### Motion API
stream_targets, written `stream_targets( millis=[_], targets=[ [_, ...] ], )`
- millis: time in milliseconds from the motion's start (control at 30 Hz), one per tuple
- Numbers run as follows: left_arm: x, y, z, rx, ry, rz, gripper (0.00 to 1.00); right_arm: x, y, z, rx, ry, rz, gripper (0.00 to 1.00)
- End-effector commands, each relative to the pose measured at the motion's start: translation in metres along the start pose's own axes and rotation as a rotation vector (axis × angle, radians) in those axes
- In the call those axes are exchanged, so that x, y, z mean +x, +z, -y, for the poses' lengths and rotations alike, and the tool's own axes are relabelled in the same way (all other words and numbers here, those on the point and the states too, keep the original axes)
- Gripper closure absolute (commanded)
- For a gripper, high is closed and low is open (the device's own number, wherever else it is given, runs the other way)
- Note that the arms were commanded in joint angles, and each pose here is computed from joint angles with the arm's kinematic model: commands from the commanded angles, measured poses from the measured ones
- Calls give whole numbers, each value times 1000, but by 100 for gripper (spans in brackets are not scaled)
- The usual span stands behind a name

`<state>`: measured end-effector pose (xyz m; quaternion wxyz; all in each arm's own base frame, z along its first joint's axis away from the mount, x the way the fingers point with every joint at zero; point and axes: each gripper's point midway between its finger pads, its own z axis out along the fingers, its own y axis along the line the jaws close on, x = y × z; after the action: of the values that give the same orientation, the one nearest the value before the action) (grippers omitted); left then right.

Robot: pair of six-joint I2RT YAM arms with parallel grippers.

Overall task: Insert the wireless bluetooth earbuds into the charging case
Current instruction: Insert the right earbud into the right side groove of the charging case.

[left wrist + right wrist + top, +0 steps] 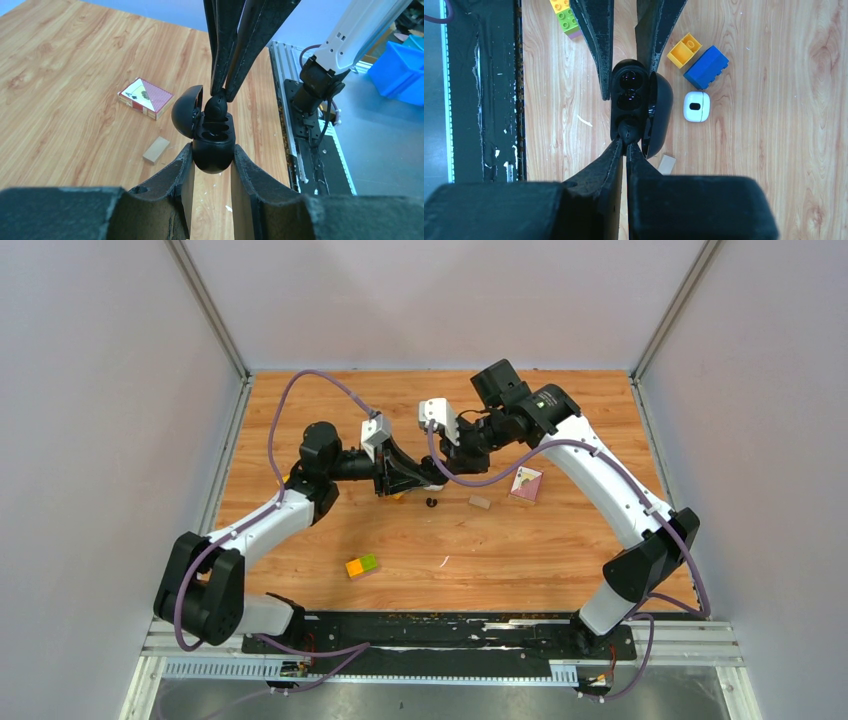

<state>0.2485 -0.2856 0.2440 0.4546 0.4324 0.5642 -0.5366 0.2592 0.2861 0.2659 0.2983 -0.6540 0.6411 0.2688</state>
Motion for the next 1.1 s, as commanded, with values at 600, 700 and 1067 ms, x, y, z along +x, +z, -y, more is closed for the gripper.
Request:
stream_targets(
  millis=[600, 700, 1067],
  targets=[
    [-16, 0, 3, 12, 55, 56, 100, -34, -17, 2, 33, -59, 117, 77],
    [-14, -2, 1, -3, 40, 55, 100, -55, -40, -6, 56, -81, 183, 72],
    [-36, -28, -20, -106, -33, 119, 100, -31, -101, 29, 283, 57, 354, 73]
  ],
)
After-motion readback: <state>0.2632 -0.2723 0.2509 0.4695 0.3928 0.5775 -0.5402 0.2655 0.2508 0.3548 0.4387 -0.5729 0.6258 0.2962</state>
